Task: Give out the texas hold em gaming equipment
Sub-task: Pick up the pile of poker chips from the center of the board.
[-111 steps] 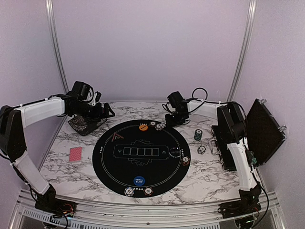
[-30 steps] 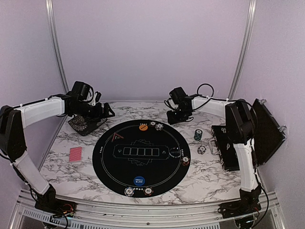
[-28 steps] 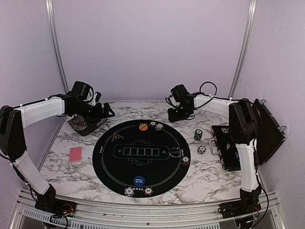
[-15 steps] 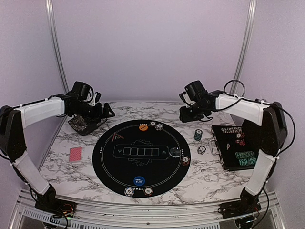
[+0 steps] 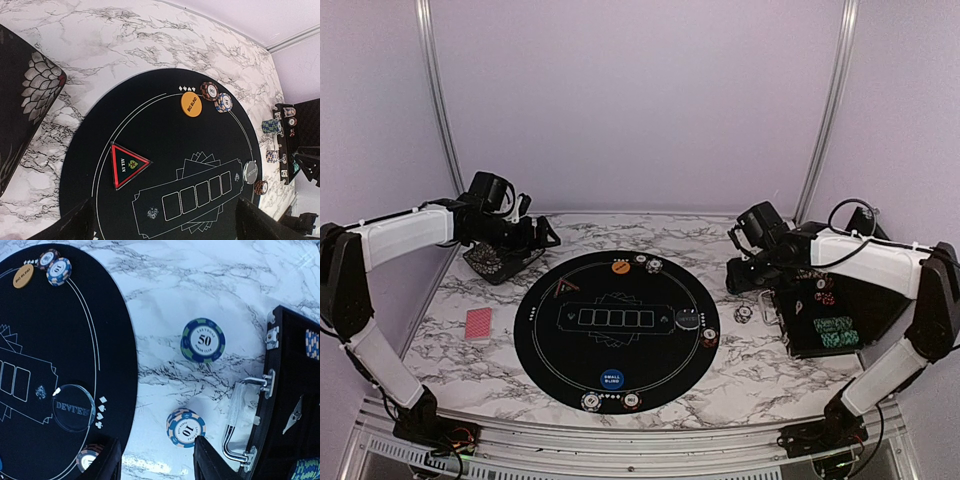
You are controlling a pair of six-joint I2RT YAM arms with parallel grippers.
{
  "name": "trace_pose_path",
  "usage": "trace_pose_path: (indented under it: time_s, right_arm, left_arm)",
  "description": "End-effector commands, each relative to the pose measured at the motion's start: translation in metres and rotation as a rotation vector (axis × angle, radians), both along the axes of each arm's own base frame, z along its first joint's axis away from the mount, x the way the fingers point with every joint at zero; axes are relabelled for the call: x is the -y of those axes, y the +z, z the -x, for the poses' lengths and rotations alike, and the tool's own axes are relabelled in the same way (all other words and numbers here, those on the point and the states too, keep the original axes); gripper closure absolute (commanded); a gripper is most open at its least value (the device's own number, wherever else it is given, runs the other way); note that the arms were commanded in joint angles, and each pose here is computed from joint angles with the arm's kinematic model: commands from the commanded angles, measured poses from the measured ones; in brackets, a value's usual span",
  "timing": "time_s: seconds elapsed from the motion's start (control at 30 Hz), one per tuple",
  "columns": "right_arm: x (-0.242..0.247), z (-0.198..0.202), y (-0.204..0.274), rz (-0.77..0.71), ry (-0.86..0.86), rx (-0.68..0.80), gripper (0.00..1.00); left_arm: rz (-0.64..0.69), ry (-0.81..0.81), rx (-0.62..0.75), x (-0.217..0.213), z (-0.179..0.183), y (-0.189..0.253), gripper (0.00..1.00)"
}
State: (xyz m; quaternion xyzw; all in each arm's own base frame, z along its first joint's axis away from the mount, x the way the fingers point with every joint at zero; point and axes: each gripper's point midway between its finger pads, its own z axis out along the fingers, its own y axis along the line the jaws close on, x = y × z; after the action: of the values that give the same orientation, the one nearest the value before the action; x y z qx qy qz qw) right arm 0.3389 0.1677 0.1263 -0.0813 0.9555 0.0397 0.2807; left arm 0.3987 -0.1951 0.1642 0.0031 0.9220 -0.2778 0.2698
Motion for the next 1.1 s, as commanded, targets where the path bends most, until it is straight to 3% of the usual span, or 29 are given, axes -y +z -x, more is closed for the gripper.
trace_pose_path:
  time_s: [0.0, 0.17, 0.6, 1.07]
  right_arm:
    - [0.013, 0.006, -0.01, -0.016, -0.029, -0.025, 0.51]
    - [0.02, 0.01, -0.027, -0.006, -0.021, -0.063, 0.45]
    - [0.03, 0.003, -0.062, 0.008, -0.03, -0.144, 0.43]
    - [0.038, 0.006, -0.086, 0.016, -0.039, -0.203, 0.35]
  left_arm:
    - [0.005, -0.007, 0.003, 0.0, 0.007, 0.003, 0.01]
    - [0.003, -0.012, -0.004, 0.0, 0.007, 0.0, 0.01]
    - [-0.001, -0.01, -0.01, 0.0, 0.007, -0.003, 0.01]
    - [-0.007, -0.009, -0.02, 0.0, 0.005, -0.008, 0.01]
